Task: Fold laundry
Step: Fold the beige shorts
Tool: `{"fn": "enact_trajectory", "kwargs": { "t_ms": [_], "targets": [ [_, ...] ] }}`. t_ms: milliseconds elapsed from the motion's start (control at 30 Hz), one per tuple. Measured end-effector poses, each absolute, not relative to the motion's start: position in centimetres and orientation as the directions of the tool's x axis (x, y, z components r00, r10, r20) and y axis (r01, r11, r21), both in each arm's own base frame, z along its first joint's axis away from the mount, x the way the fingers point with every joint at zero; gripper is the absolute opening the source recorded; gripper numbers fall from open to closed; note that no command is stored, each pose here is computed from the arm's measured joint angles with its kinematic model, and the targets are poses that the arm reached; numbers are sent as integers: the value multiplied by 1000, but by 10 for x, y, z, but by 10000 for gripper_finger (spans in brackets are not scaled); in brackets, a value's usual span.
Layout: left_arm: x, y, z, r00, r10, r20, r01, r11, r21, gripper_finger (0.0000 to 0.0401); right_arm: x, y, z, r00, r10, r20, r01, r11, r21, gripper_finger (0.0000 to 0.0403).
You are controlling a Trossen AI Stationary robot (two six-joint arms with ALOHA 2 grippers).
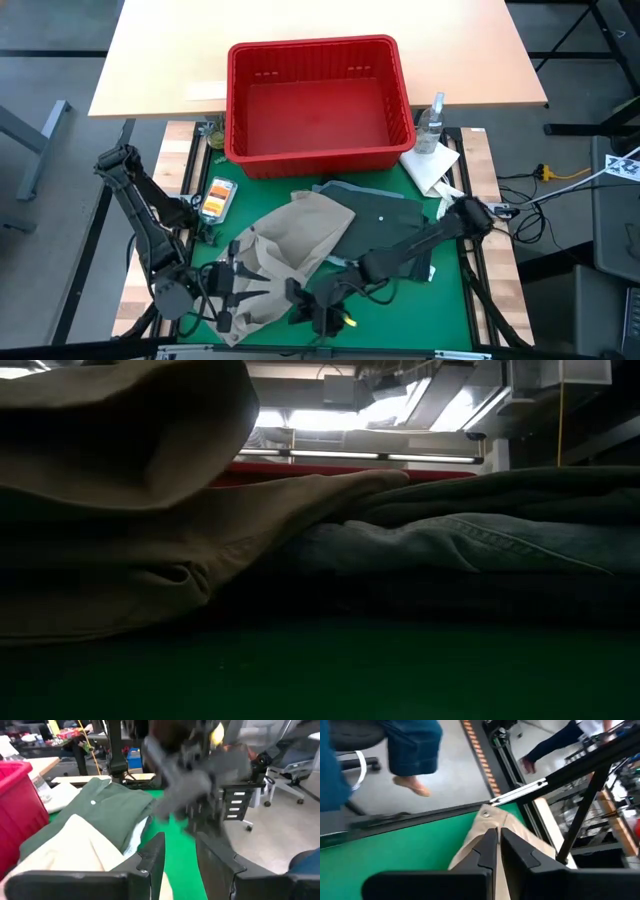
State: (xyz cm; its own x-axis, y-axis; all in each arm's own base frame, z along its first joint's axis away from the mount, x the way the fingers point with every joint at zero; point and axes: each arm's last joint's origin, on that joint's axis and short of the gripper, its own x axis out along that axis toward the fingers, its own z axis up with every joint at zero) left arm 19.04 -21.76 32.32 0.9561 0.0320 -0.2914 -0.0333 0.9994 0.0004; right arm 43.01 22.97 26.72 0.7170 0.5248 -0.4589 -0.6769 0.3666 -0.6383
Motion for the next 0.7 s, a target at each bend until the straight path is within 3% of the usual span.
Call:
{"fn": "enact_trajectory", "kwargs": {
  "t_ms": [167,433,700],
  "targets": [
    [202,-209,321,949,42,-311,-41,999,8,105,393,236,298,738,391,-550,-672,348,-654,26],
    [235,-190,312,906,-93,-412,80,996,-49,105,351,248,319,804,105,-585,-571,409,-711,26],
    [262,-175,300,852,-223,-474,165,973,-160,133,343,251,315,782,67,-620,-571,477,-668,26]
  ]
}}
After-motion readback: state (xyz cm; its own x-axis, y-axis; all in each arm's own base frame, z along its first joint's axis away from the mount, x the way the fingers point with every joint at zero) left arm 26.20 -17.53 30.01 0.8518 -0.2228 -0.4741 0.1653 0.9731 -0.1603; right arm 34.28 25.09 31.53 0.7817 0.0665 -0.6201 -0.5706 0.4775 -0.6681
